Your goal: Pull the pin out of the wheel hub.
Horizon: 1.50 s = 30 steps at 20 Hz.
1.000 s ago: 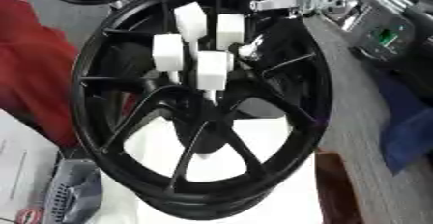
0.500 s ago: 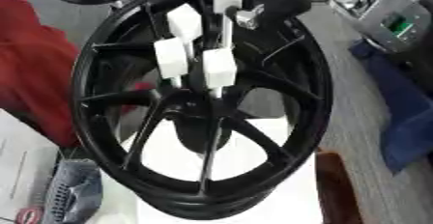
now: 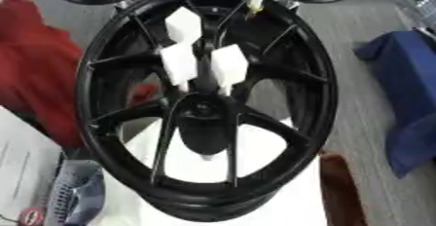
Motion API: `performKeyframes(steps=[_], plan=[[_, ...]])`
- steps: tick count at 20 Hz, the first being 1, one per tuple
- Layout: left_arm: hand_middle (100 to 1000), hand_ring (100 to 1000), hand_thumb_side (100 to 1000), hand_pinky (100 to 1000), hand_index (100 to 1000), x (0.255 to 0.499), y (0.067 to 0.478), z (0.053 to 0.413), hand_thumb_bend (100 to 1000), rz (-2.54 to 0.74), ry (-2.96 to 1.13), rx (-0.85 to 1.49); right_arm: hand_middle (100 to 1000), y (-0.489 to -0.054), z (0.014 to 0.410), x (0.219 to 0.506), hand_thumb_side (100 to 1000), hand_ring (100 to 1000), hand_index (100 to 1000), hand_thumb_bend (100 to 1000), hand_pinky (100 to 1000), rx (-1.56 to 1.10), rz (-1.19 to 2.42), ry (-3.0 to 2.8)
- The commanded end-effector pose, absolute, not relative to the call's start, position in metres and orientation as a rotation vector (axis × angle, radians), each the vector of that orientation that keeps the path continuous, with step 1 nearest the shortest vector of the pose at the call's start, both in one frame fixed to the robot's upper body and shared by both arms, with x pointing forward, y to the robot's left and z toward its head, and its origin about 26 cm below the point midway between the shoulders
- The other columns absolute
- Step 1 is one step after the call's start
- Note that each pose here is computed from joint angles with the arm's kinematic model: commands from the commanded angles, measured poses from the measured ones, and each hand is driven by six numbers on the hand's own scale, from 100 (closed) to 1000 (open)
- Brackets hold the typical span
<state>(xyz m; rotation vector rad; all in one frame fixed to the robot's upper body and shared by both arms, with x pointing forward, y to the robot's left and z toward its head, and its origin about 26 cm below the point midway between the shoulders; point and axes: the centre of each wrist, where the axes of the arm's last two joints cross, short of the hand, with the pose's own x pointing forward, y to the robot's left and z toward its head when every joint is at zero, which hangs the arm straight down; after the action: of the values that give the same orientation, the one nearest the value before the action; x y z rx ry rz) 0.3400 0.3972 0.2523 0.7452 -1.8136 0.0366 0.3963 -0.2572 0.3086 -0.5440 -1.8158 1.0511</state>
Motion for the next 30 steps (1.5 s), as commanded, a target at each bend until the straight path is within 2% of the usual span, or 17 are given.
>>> performKeyframes(steps=[1, 6, 12, 14, 15, 16, 17, 19, 22, 25, 27, 29, 30], plan=[[806, 848, 839, 827, 894, 0.335, 0.405, 0.269, 291, 0.044, -1.85, 0.786, 425, -0.306, 0.34, 0.381, 524, 615, 541, 100, 837, -0.718, 0.858, -1.904], [806, 848, 835, 827, 894, 0.332, 0.41, 0.268, 295, 0.062, -1.845, 0.803, 427, -0.393, 0.333, 0.358, 465, 618, 545, 100, 836, -0.954, 0.566, -1.84], [806, 848, 830, 828, 894, 0.327, 0.42, 0.263, 301, 0.104, -1.83, 0.833, 438, -0.486, 0.278, 0.33, 485, 623, 555, 100, 834, -1.17, 0.313, -1.61], [807, 847, 828, 828, 894, 0.324, 0.424, 0.262, 303, 0.119, -1.827, 0.848, 459, -0.513, 0.251, 0.318, 330, 642, 576, 100, 832, -1.223, 0.247, -1.504], [807, 847, 826, 828, 894, 0.323, 0.426, 0.262, 305, 0.126, -1.825, 0.855, 546, -0.526, 0.234, 0.311, 161, 696, 671, 100, 842, -1.25, 0.235, -1.428], [807, 847, 826, 828, 894, 0.323, 0.427, 0.261, 305, 0.131, -1.824, 0.861, 588, -0.537, 0.22, 0.304, 100, 716, 709, 100, 848, -1.271, 0.243, -1.355], [807, 847, 825, 828, 894, 0.322, 0.428, 0.261, 307, 0.135, -1.823, 0.866, 682, -0.546, 0.207, 0.298, 100, 763, 767, 100, 861, -1.287, 0.267, -1.284], [807, 848, 824, 828, 894, 0.321, 0.43, 0.26, 308, 0.141, -1.821, 0.871, 791, -0.557, 0.188, 0.288, 100, 835, 836, 100, 884, -1.283, 0.339, -1.169], [807, 848, 824, 828, 894, 0.32, 0.43, 0.26, 311, 0.144, -1.82, 0.872, 858, -0.569, 0.172, 0.278, 100, 892, 870, 121, 909, -1.242, 0.443, -1.036], [807, 847, 817, 828, 894, 0.32, 0.431, 0.259, 311, 0.144, -1.818, 0.873, 851, -0.574, 0.171, 0.274, 100, 889, 859, 147, 910, -1.235, 0.476, -0.975], [807, 847, 818, 829, 894, 0.32, 0.431, 0.259, 314, 0.146, -1.82, 0.872, 840, -0.575, 0.174, 0.274, 100, 874, 857, 100, 904, -1.249, 0.456, -0.975], [807, 847, 818, 829, 894, 0.321, 0.43, 0.259, 315, 0.147, -1.821, 0.869, 827, -0.574, 0.177, 0.275, 101, 855, 860, 100, 895, -1.26, 0.412, -0.998], [807, 847, 818, 829, 894, 0.321, 0.43, 0.259, 316, 0.147, -1.822, 0.867, 824, -0.572, 0.18, 0.276, 151, 851, 860, 100, 893, -1.263, 0.38, -1.022]])
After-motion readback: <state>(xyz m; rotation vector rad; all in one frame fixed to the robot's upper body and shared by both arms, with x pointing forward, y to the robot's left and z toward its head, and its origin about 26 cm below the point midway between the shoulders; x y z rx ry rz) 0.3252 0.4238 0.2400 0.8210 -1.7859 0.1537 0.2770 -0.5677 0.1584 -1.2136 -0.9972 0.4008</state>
